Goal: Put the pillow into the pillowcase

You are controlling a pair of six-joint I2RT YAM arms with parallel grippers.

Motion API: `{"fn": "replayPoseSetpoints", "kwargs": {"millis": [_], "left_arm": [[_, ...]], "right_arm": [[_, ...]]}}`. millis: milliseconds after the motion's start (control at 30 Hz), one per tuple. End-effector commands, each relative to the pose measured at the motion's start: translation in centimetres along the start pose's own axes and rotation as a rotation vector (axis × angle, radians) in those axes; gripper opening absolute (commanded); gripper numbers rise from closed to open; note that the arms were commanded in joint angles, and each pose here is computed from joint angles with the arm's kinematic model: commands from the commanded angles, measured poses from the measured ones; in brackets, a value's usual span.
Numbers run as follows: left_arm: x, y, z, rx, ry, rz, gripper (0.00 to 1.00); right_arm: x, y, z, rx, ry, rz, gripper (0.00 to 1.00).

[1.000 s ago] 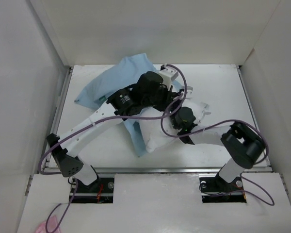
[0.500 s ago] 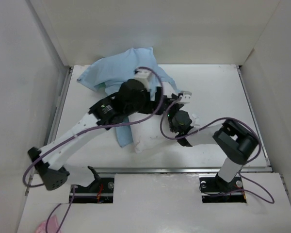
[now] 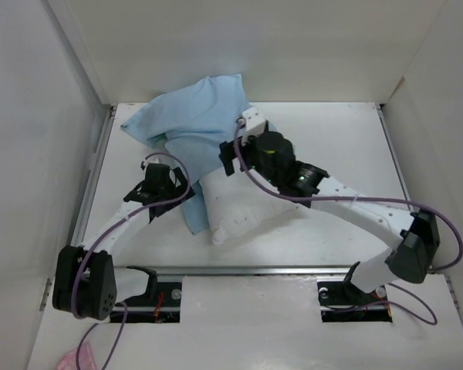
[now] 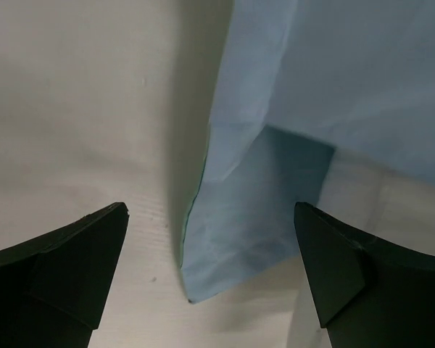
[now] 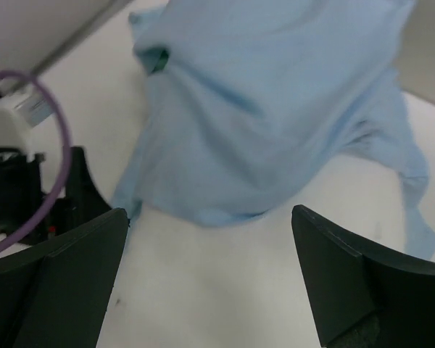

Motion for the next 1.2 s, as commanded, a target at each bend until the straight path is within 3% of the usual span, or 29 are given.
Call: {"fn": "replayPoseSetpoints", "kwargs": {"millis": [0, 200, 333, 400, 433, 467, 500, 533, 633, 667, 700, 733, 800, 833, 900, 1033, 1100, 1167], "left_arm": [[0.4, -2.1, 0.0, 0.005, -0.035, -0.211, 1.00], [2.5, -0.1, -2.4, 0.015, -0.010, -0.144, 1.00], [4.4, -0.7, -2.3, 0.029, -0.004, -0.181, 1.00], [5.1, -1.6, -1.9, 0.068, -0.009, -0.164, 0.92], [5.6, -1.8, -2.0, 0.090, -0.002, -0.153, 0.83], [6.5, -1.4, -2.5, 0.092, 0.027, -0.122, 0.72], [7.0, -1.0, -2.9, 0.093, 0.038, -0.098, 0.51], [7.1, -1.2, -2.1, 0.093, 0.026, -0.068, 0.42], [7.4, -1.8, -1.9, 0.102, 0.028, -0.076, 0.26], [7.5, -1.9, -1.8, 0.102, 0.028, -0.076, 0.08], [7.8, -1.9, -1.9, 0.103, 0.041, -0.068, 0.00], [7.7, -2.2, -1.6, 0.117, 0.037, -0.081, 0.00], [7.3, -3.8, -0.6, 0.142, 0.036, -0.175, 0.00], [6.6, -5.1, -0.5, 0.172, 0.031, -0.232, 0.00], [4.0, -8.4, 0.7, 0.230, 0.002, -0.385, 0.00], [-7.1, -16.2, 1.5, 0.396, -0.099, -0.719, 0.00], [-11.3, -17.9, 1.7, 0.439, -0.111, -0.794, 0.00], [-15.0, -18.7, 0.7, 0.495, -0.058, -0.862, 0.00]], "right_arm": [[0.0, 1.8, -6.7, -0.196, 0.369, 0.075, 1.00], [2.5, 4.9, -9.9, -0.260, 0.486, 0.115, 1.00], [4.4, 4.4, -12.7, -0.279, 0.529, -0.019, 1.00], [5.8, 3.6, -13.9, -0.296, 0.508, -0.133, 1.00], [6.2, 3.3, -14.3, -0.278, 0.491, -0.183, 1.00], [6.6, 2.6, -14.4, -0.286, 0.457, -0.276, 1.00], [6.9, 2.4, -14.8, -0.273, 0.447, -0.308, 0.96], [7.6, 1.8, -15.4, -0.232, 0.452, -0.337, 0.88], [8.8, -0.4, -14.8, -0.105, 0.420, -0.360, 0.18], [9.0, -1.0, -14.3, -0.045, 0.392, -0.372, 0.00], [9.2, -1.9, -13.6, -0.009, 0.379, -0.354, 0.00], [8.8, -2.0, -13.3, -0.018, 0.363, -0.344, 0.00], [8.0, -1.7, -8.9, 0.003, 0.207, -0.309, 0.00], [7.5, -2.0, -8.7, 0.003, 0.177, -0.313, 0.00], [6.5, -1.4, -4.4, 0.090, -0.031, -0.255, 0.00], [3.9, -1.2, 0.9, 0.254, -0.503, -0.128, 0.00], [3.0, -1.1, 4.2, 0.339, -0.718, -0.095, 0.00], [2.6, -1.0, 6.1, 0.327, -0.848, -0.081, 0.00]]}}
Point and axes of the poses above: each gripper's point midway between its finger pads, its own x axis out along the fingers, its own y axis along the line the jaws close on, z = x × y, the point moved 7 cm from there along -x, back along the fingers, and after that the axes turned 7 degrees about x, right-handed, at the moved point
